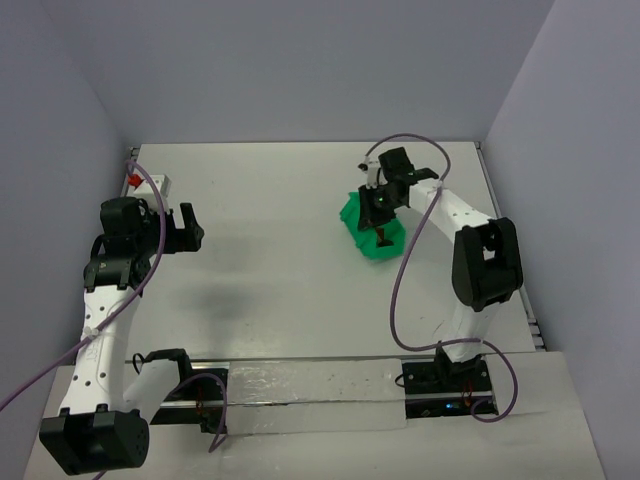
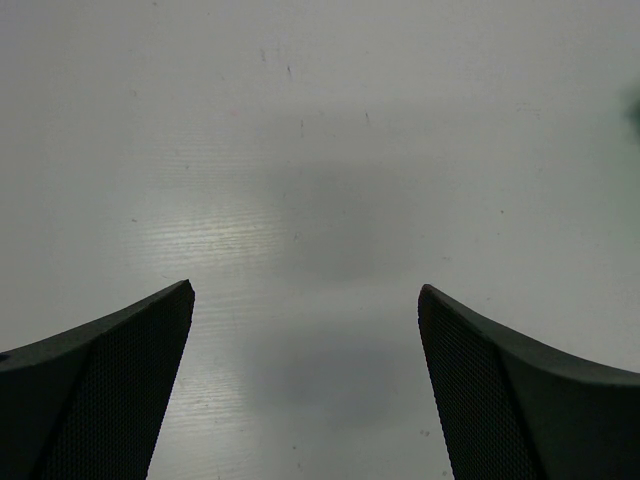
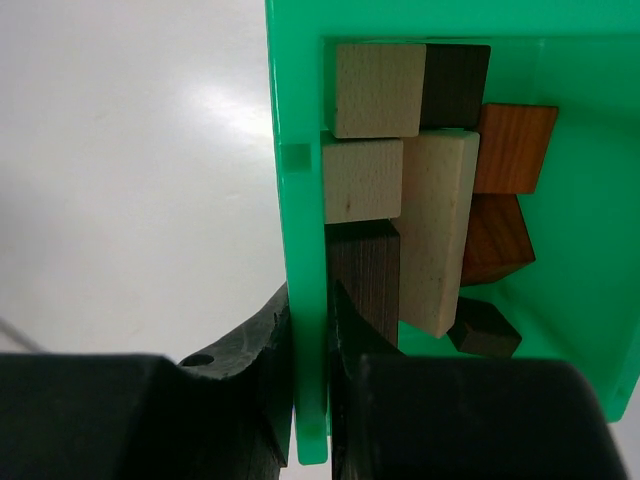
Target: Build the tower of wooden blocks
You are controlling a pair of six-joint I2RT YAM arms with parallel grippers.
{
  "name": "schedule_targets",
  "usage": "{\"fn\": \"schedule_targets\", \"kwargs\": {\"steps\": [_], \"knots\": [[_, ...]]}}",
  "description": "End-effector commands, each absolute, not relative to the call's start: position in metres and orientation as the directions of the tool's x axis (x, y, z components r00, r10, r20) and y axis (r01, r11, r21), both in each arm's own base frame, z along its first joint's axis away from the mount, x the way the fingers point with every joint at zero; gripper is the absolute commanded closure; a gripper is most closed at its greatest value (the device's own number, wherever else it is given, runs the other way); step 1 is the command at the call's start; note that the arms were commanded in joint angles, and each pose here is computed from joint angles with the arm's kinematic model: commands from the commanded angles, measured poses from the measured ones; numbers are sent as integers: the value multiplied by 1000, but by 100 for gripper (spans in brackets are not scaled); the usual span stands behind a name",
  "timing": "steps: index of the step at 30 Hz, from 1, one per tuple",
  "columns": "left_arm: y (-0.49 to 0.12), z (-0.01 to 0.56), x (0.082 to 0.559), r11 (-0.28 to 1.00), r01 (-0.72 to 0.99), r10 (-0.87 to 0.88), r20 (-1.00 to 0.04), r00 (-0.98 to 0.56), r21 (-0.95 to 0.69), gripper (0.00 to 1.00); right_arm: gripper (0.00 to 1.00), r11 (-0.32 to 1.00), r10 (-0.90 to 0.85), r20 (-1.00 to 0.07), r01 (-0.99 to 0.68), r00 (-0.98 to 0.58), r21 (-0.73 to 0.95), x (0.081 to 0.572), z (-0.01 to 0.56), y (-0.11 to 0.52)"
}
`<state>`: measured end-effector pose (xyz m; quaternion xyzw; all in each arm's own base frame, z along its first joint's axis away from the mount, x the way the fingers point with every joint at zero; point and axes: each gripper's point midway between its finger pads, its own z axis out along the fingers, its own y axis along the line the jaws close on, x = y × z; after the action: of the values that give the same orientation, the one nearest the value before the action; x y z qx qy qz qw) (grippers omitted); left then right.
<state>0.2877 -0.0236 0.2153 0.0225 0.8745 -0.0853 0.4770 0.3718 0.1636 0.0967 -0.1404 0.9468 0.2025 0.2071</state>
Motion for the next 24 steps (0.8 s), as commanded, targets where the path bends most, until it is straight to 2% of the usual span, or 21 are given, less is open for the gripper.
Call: {"fn": "schedule_targets", "kwargs": {"steps": [1,6,13,16,18,24], "knots": [[-23,229,291,984,137,-30,-871,-491,-111,1,100,709,-214,-477,-472,-852,524,337,141,216],[-22,226,292,984,136,-31,-865,-500,-114,1,100,473,-297,-407,-503,-864,723,291,153,262],[-22,223,293,984,136,-29,-862,-507,-114,1,100,169,-385,-314,-401,-868,901,250,167,287],[-23,222,294,983,139,-30,-859,-510,-116,1,100,82,-394,-276,-333,-877,940,242,175,293],[-23,221,294,984,138,-30,-859,-512,-116,1,100,69,-395,-245,-295,-885,953,241,172,295],[-22,221,293,983,137,-34,-858,-512,-121,1,100,-1,-421,-89,-97,-903,995,234,162,305]]}}
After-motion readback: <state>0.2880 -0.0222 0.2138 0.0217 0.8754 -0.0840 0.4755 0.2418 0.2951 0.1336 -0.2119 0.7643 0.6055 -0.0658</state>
